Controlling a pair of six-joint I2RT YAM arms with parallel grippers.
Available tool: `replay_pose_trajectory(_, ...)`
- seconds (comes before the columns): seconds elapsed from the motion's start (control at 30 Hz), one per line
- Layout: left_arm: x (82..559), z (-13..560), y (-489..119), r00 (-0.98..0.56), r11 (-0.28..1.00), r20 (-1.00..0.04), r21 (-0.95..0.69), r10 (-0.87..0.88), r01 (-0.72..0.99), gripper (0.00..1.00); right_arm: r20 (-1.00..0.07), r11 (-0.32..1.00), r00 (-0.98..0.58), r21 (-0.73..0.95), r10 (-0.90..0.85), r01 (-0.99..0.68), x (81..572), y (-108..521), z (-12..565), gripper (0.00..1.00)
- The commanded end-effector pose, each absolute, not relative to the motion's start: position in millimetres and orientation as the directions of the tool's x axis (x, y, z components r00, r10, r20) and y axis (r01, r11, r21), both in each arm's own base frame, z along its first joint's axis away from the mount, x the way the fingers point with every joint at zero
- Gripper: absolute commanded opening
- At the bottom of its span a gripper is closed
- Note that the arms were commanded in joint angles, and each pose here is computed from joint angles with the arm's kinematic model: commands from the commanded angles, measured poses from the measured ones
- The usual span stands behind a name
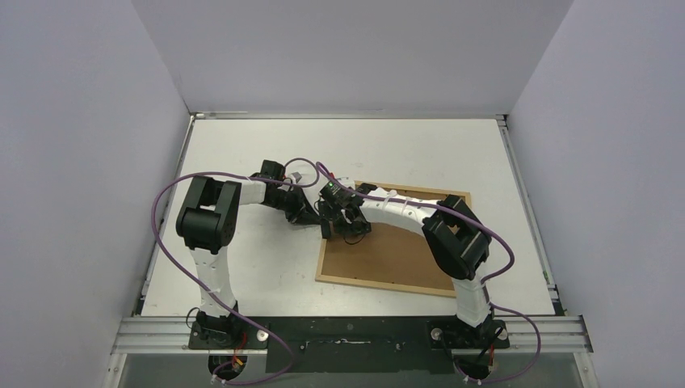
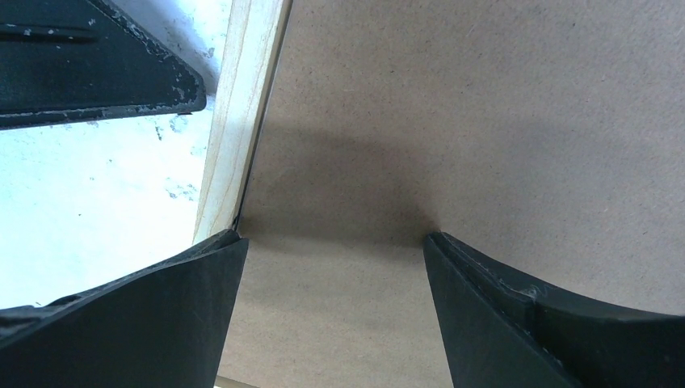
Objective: Put the photo into the frame
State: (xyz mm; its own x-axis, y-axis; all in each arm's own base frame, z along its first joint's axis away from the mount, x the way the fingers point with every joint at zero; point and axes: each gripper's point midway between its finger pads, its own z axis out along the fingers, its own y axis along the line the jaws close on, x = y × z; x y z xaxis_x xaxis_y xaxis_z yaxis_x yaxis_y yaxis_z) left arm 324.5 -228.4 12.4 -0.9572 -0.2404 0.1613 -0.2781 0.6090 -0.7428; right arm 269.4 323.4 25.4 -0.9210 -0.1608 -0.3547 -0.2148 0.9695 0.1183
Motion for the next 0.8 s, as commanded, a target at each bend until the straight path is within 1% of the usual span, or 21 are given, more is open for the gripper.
replay_pose_trajectory(0.0, 319, -17, -213, -0.952, 0.686, 0.161, -0.664, -0.259, -0.299, 0.00, -0.248, 0.972, -0.952, 0.106, -0.178, -0.209, 244, 320, -20, 0.84)
replay_pose_trajectory(0.17, 318, -18, -213, -0.952, 0.686, 0.164, -0.662, -0.259, -0.301, 0.00, -0.208, 0.977, -0.960, 0.062, -0.190, -0.206, 240, 321, -30, 0.82)
replay_pose_trajectory(0.2, 318, -18, -213, -0.952, 0.687, 0.163, -0.662, -0.259, -0.300, 0.00, -0.219, 0.979, -0.958, 0.038, -0.187, -0.200, 242, 319, -32, 0.81)
replay_pose_trajectory(0.43, 318, -20, -213, -0.951, 0.687, 0.169, -0.660, -0.259, -0.304, 0.00, -0.195, 0.982, -0.964, 0.019, -0.181, -0.189, 236, 319, -42, 0.78)
replay_pose_trajectory(0.63, 318, -19, -213, -0.951, 0.686, 0.168, -0.662, -0.258, -0.303, 0.00, -0.222, 0.982, -0.961, 0.051, -0.165, -0.180, 238, 323, -36, 0.79)
replay_pose_trajectory(0.77, 320, -16, -213, -0.954, 0.685, 0.156, -0.668, -0.255, -0.292, 0.00, -0.281, 0.982, -0.950, 0.092, -0.135, -0.166, 250, 329, -20, 0.76)
